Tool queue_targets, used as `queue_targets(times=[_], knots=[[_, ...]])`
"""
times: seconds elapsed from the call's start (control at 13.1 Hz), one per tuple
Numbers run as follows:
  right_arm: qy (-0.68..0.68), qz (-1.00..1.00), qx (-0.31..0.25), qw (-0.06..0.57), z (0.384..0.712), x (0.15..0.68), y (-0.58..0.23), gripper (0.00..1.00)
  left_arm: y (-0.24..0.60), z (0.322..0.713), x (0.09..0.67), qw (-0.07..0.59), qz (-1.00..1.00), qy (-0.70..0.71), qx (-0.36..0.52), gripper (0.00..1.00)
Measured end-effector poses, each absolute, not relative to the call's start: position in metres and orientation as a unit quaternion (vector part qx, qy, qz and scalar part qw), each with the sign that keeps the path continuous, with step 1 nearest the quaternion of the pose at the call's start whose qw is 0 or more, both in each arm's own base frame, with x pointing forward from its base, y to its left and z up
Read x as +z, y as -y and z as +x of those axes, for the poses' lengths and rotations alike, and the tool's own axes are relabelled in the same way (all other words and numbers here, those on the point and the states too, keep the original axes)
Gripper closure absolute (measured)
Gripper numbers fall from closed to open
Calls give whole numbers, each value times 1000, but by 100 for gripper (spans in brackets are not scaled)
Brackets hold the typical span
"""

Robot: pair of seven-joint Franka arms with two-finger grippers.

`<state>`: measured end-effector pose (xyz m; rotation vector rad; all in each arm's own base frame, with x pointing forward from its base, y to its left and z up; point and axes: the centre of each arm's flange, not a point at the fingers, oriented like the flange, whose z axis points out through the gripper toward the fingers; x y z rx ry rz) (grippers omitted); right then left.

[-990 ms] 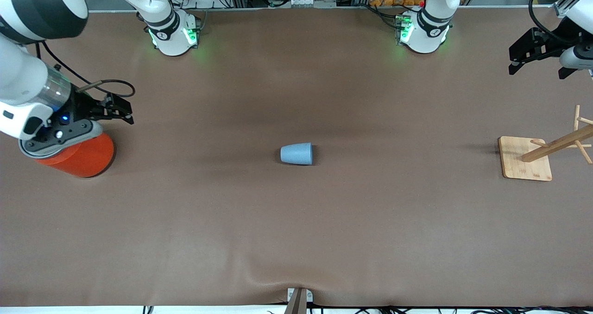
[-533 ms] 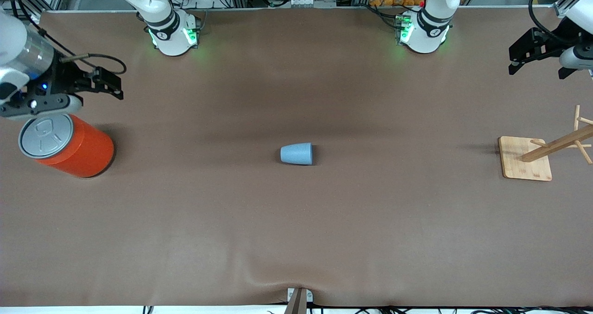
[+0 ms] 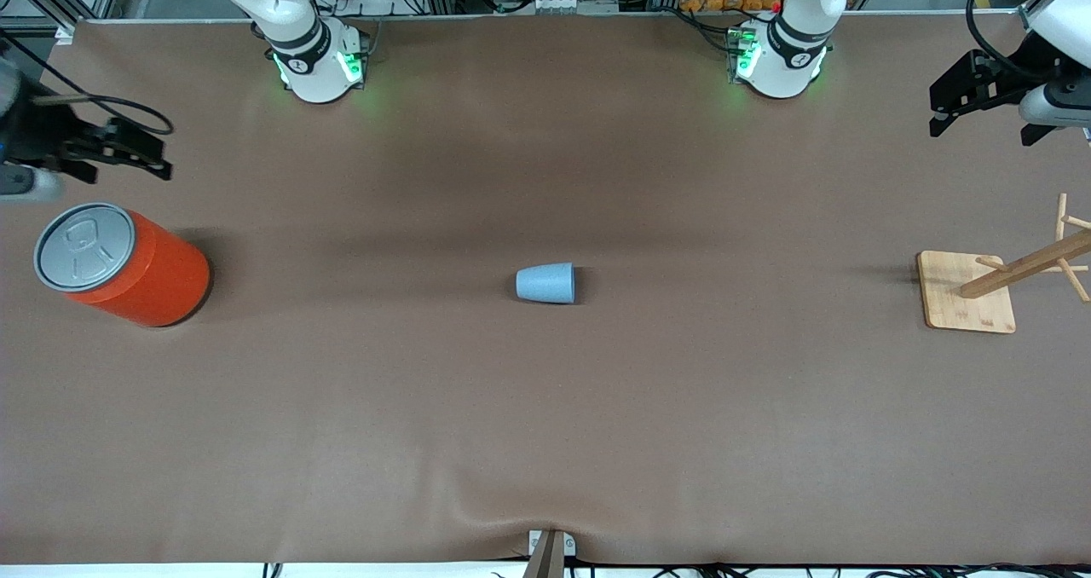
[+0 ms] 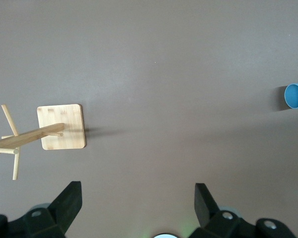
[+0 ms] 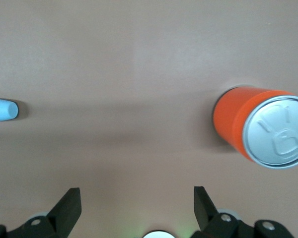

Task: Flip cup

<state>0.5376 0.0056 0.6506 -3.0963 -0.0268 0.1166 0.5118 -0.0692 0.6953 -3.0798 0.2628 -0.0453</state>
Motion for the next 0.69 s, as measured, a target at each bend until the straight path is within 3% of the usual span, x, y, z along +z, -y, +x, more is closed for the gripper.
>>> queue_targets(times=[0.69], knots=[[-25, -999, 33, 24, 515, 671, 51, 0, 81, 510, 695, 26, -995, -96, -15, 0]])
